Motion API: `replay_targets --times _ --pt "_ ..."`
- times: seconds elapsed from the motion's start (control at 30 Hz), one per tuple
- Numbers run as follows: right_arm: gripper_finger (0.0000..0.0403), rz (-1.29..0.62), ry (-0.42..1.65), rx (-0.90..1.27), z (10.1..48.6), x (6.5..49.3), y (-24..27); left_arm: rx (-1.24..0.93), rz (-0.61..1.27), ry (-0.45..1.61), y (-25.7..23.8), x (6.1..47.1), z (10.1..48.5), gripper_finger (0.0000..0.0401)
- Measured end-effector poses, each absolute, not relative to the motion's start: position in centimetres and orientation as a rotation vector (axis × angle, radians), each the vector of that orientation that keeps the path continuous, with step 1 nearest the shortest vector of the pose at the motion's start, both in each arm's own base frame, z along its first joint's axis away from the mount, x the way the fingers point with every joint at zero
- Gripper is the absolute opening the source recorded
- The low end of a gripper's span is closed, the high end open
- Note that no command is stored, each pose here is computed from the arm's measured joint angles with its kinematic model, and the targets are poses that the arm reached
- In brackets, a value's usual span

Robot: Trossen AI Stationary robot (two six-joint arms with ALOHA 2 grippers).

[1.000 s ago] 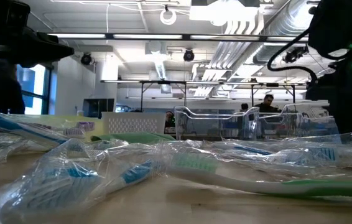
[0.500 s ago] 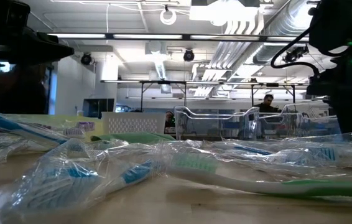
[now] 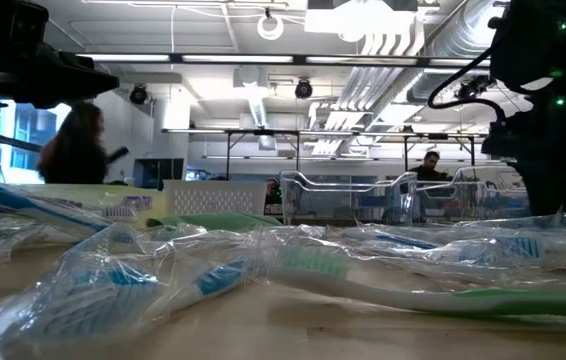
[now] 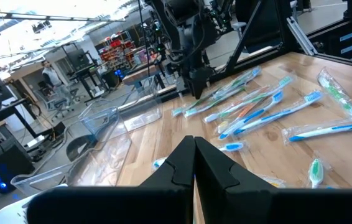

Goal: Pick & Place Toothbrushes
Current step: Put the green toothbrush into the right transparent bin

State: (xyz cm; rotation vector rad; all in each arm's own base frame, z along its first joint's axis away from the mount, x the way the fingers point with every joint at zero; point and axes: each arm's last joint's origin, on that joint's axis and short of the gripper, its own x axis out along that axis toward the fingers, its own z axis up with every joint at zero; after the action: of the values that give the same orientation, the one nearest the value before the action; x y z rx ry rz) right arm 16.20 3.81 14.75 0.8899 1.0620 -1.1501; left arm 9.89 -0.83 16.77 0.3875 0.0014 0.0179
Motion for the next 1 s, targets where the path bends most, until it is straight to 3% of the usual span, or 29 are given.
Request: replay_targets --times 0.53,1.0 --pt "0.0164 -1.201 1.127 0.840 12.9 16.4 3.9 0.387 0.018 0.001 -0.8 9.9 16.8 0.0003" --pt "0.0014 -1.168 1.132 0.828 12.8 16.5 4.0 0.388 0.018 0.001 -0.8 9.9 16.8 0.0003"
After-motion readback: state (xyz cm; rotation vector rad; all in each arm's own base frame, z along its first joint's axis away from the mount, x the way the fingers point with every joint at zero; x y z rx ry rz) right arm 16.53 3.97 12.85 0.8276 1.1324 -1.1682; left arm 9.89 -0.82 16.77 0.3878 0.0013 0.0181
